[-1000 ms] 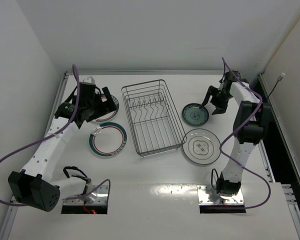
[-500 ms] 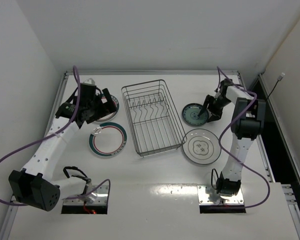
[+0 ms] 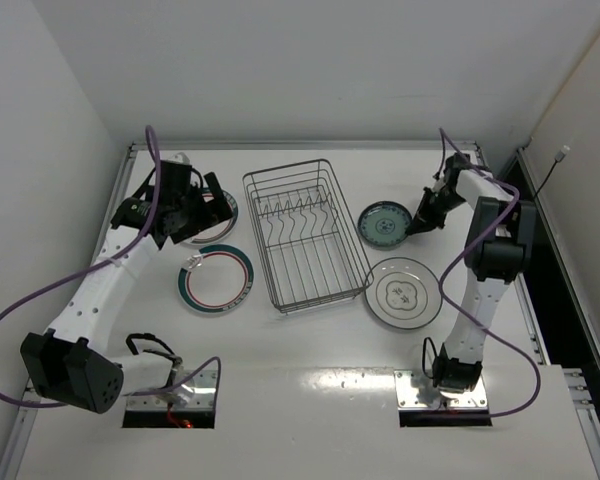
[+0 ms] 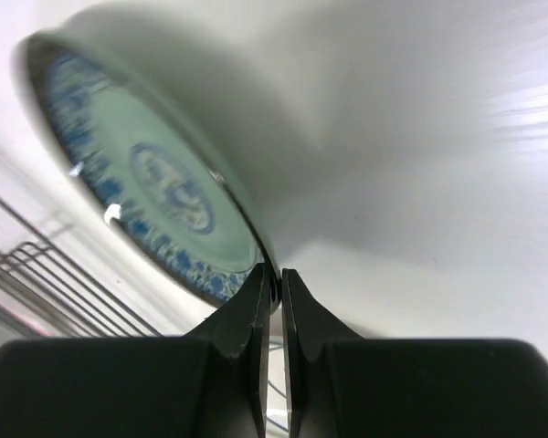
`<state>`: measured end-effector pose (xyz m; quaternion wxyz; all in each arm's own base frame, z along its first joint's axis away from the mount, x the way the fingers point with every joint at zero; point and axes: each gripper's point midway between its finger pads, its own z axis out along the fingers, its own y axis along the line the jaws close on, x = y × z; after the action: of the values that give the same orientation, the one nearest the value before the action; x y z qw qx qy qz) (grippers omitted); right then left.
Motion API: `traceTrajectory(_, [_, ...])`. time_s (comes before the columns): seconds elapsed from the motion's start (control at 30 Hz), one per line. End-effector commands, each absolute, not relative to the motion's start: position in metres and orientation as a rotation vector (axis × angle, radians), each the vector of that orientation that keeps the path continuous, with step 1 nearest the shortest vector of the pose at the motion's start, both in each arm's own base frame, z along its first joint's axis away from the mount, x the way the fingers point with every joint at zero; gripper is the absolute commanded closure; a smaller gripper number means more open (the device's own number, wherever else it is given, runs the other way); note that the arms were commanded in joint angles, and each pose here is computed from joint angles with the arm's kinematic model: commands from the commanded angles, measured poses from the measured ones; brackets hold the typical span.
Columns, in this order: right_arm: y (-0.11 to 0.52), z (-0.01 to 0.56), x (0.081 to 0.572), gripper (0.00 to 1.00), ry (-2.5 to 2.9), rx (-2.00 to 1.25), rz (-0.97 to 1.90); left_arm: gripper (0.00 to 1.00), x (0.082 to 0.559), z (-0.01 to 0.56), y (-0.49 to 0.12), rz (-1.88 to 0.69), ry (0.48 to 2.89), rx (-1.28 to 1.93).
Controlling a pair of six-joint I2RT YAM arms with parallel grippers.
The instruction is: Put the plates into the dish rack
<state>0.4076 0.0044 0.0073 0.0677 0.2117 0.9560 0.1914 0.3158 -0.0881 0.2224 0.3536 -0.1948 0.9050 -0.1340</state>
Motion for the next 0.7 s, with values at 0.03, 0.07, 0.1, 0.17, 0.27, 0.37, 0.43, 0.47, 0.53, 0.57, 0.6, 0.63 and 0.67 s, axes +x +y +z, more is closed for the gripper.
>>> traceTrajectory(0.03, [-0.016, 0.129, 0.464, 1.00, 2.531, 0.511, 0.366, 0.00, 0.324, 0.239, -0.089, -0.370, 2.311, -0.483])
traceTrajectory(0.07, [-0.014, 0.149, 0.471, 1.00, 2.483, 0.501, 0.347, 0.00, 0.324, 0.239, -0.089, -0.370, 2.311, -0.483])
traceTrajectory(0.1, [-0.010, 0.164, 0.476, 1.00, 2.444, 0.473, 0.296, 0.00, 0.324, 0.239, -0.089, -0.365, 2.313, -0.472])
traceTrajectory(0.17, [-0.003, 0.198, 0.484, 1.00, 2.359, 0.440, 0.260, 0.00, 0.324, 0.239, -0.089, -0.365, 2.313, -0.472])
traceTrajectory(0.27, [0.016, 0.242, 0.488, 1.00, 2.258, 0.382, 0.173, 0.00, 0.325, 0.236, -0.089, -0.361, 2.322, -0.473])
traceTrajectory(0.37, [0.045, 0.266, 0.486, 1.00, 2.211, 0.292, 0.134, 0.00, 0.325, 0.236, -0.089, -0.361, 2.322, -0.473])
traceTrajectory(0.43, [0.070, 0.269, 0.482, 1.00, 2.212, 0.237, 0.136, 0.00, 0.325, 0.236, -0.089, -0.361, 2.322, -0.473])
traceTrajectory(0.47, [0.075, 0.269, 0.484, 1.00, 2.209, 0.220, 0.107, 0.00, 0.325, 0.236, -0.089, -0.361, 2.322, -0.473])
traceTrajectory(0.53, [0.099, 0.264, 0.479, 1.00, 2.233, 0.157, 0.089, 0.00, 0.325, 0.236, -0.089, -0.361, 2.322, -0.473])
traceTrajectory(0.57, [0.099, 0.259, 0.479, 1.00, 2.233, 0.162, 0.038, 0.00, 0.323, 0.234, -0.089, -0.358, 2.330, -0.475])
traceTrajectory(0.6, [0.104, 0.258, 0.476, 1.00, 2.239, 0.141, 0.012, 0.00, 0.323, 0.234, -0.089, -0.358, 2.330, -0.475])
traceTrajectory(0.63, [0.109, 0.254, 0.476, 1.00, 2.243, 0.131, -0.007, 0.00, 0.323, 0.234, -0.089, -0.358, 2.330, -0.475])
traceTrajectory(0.67, [0.119, 0.255, 0.473, 1.00, 2.235, 0.111, -0.029, 0.00, 0.323, 0.234, -0.088, -0.353, 2.332, -0.464])
